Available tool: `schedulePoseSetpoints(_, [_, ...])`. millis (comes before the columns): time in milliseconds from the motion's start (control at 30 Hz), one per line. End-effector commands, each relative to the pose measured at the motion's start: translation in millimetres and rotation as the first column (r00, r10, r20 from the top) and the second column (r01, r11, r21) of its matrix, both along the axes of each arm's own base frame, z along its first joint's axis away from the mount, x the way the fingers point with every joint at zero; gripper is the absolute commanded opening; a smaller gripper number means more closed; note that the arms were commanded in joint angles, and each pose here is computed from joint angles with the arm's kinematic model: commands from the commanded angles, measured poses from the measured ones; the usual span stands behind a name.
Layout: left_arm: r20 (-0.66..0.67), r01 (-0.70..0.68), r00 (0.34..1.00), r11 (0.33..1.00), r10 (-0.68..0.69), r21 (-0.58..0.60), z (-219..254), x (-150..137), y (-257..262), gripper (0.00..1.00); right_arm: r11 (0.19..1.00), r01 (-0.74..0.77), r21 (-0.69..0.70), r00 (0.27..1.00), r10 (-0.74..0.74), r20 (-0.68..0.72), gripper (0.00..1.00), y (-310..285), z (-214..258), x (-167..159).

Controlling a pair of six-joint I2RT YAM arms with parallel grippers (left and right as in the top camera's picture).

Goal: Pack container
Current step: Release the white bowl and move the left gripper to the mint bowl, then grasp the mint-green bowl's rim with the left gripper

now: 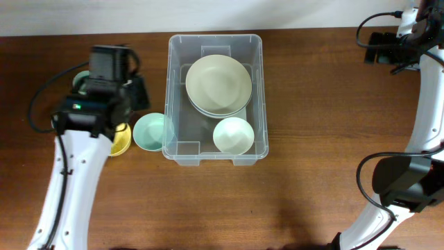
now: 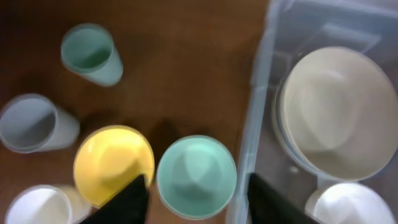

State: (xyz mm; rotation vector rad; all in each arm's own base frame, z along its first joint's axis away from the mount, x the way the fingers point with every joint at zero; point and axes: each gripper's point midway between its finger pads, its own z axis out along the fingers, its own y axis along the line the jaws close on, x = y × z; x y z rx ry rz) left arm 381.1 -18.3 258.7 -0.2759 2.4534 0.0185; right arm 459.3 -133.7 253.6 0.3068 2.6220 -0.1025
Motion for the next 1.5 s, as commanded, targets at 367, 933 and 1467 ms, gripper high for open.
schedulePoseSetpoints(367, [-0.396,0.123,0.914,0.991,-0.092,0.053,-138,14,40,0.78,1.0,0.006,0.001,1.0,-0.006,0.03,0.99,1,12,-2])
schedulePoseSetpoints(933, [-0.447,0.805,0.546,0.591,-0.709,0.046,-172,16,16,0.97,1.0,0.006,0.0,1.0,-0.006,0.03,0.99,1,12,-2])
schedulePoseSetpoints(1467, [-0.466,0.871,0.421,0.49,-0.778,-0.029,-250,25,9,0.93,1.0,0.006,0.001,1.0,-0.006,0.03,0.99,1,12,-2])
